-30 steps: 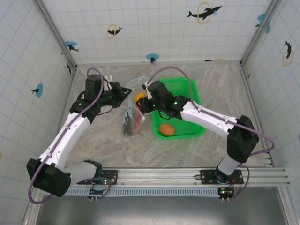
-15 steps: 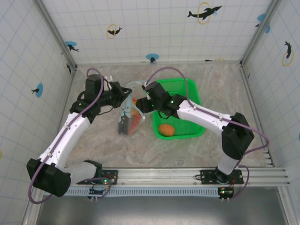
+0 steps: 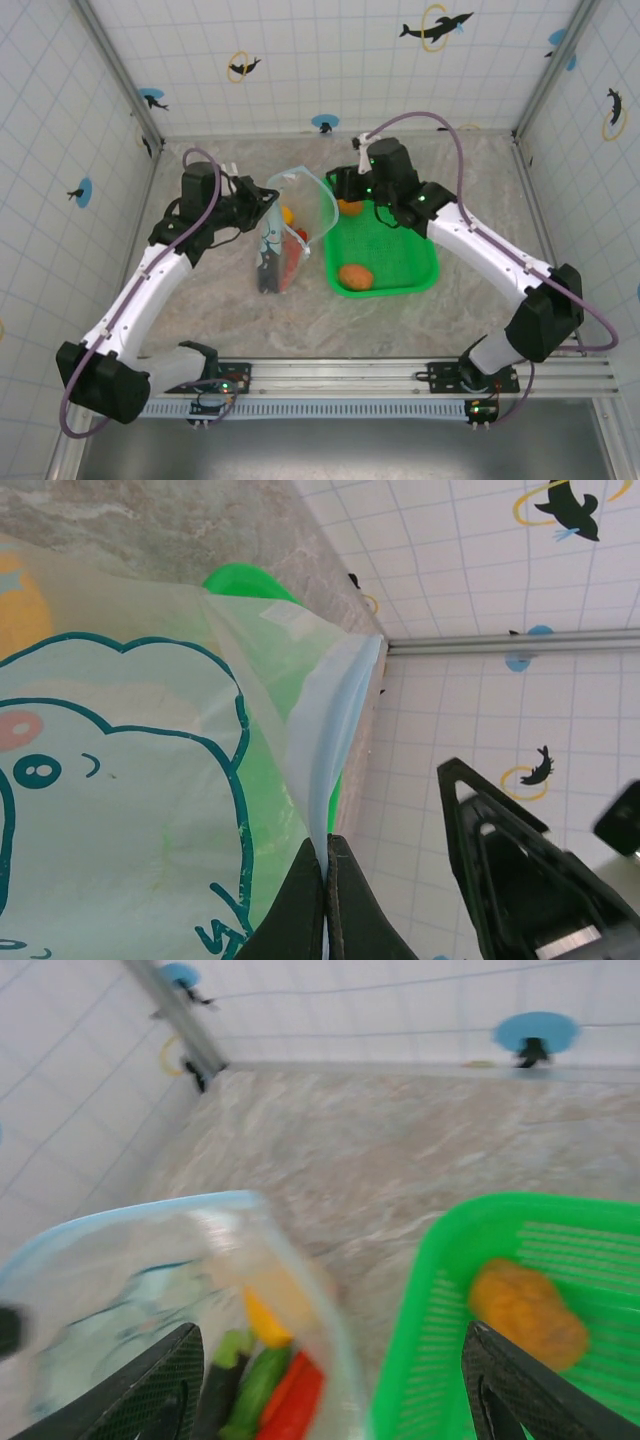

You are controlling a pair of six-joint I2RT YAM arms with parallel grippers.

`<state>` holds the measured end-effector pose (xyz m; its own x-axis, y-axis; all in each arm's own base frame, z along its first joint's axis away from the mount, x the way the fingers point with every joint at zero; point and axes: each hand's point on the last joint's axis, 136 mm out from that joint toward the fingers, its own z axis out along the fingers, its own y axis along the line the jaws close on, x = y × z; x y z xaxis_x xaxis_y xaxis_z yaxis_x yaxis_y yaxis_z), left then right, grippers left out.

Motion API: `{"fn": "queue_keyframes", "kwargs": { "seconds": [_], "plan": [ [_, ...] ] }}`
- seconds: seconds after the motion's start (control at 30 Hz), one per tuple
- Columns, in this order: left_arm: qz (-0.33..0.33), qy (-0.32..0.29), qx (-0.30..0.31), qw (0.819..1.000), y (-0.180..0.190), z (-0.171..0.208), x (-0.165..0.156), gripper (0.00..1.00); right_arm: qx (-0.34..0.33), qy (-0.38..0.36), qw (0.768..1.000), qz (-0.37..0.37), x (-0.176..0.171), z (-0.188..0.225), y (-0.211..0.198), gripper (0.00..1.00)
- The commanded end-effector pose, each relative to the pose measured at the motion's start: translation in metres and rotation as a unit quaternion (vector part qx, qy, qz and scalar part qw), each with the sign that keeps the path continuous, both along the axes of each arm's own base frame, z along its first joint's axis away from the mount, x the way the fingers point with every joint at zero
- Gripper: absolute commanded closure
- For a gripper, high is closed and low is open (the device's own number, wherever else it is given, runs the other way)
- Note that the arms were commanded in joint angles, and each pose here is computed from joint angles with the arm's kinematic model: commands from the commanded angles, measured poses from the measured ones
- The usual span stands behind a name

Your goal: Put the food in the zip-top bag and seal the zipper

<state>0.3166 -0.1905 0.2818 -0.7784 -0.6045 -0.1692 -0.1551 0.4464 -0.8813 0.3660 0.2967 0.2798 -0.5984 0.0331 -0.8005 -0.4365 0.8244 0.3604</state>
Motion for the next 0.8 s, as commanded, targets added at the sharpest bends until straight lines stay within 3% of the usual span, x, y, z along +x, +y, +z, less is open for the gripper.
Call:
{"fn": "queue_keyframes", "kwargs": {
  "seconds": [0.0,0.4,0.57,0.77],
  "plan": [
    [0.010,-0.020,0.002,1.000,0.005,0.014,-0.003,1.00,-0.009,0.054,0.998,-0.002,0.009,-0.050,-0.008,0.30],
    [-0.001,-0.022,0.017,1.000,0.007,0.006,-0.010,1.00,-0.137,0.093,0.986,0.018,0.069,-0.156,-0.023,0.18],
    [0.000,-0.020,0.034,0.999,0.009,-0.002,-0.009,1.00,-0.148,0.121,0.981,0.040,0.087,-0.184,-0.011,0.08],
    [-0.001,-0.017,0.042,0.999,0.010,-0.008,-0.007,1.00,-0.138,0.143,0.978,0.060,0.098,-0.205,0.000,0.07]
  ]
}}
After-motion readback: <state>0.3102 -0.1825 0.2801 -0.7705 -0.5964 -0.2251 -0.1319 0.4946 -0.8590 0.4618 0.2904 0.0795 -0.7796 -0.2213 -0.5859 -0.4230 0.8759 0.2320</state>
